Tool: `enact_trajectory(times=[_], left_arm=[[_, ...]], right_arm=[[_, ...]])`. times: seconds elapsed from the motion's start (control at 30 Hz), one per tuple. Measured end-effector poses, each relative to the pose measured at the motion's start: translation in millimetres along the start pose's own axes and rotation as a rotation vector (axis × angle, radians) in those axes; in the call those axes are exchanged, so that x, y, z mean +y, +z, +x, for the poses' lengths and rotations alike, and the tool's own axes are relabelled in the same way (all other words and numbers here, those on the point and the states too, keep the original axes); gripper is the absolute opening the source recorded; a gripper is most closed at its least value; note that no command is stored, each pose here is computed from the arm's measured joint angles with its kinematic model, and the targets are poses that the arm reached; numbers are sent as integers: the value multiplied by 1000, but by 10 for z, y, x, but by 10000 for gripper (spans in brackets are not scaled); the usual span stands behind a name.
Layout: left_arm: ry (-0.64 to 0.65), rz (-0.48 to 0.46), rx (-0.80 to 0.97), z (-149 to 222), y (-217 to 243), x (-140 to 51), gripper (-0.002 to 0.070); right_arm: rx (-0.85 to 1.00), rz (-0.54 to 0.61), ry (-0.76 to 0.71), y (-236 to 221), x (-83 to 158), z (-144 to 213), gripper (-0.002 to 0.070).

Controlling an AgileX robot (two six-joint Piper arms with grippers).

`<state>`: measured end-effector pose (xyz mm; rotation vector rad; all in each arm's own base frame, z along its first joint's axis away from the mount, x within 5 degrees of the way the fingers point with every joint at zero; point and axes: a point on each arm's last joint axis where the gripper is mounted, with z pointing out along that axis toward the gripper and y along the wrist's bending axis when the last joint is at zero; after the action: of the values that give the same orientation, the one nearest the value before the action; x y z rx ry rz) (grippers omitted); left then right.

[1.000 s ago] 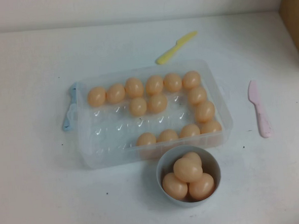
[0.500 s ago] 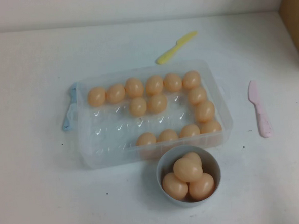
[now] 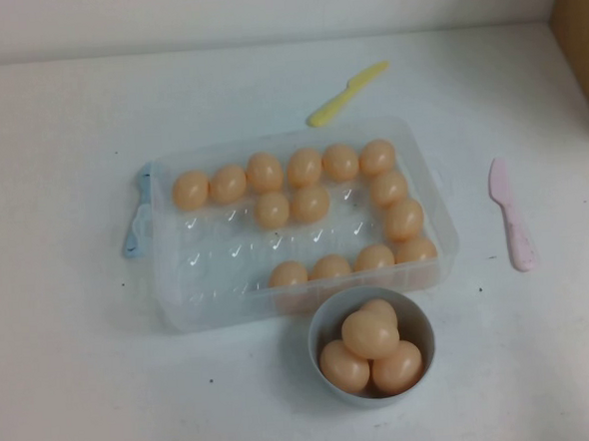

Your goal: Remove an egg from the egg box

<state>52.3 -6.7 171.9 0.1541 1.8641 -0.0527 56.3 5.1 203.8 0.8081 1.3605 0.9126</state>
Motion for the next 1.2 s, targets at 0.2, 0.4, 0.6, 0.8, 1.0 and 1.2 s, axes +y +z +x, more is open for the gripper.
enact_trajectory(times=[0.2,0.4,0.6,0.8,1.0,1.2], left_arm=[[0,0,0,0,0,0,-3],[0,0,0,0,0,0,-3],[0,0,0,0,0,0,-3],[0,0,0,0,0,0,-3],[0,0,0,0,0,0,-3],[0,0,0,0,0,0,-3]], right_arm=[[35,-13,-74,-1,10,32,-18],[155,-53,-203,-6,35,143,-18],[299,20,-392,151,249,84,-18],[327,85,-414,534,613,-153,-18],[419,56,-621,959,831,-250,-18],[708,-29,-795,1520,1036,-233,-18]])
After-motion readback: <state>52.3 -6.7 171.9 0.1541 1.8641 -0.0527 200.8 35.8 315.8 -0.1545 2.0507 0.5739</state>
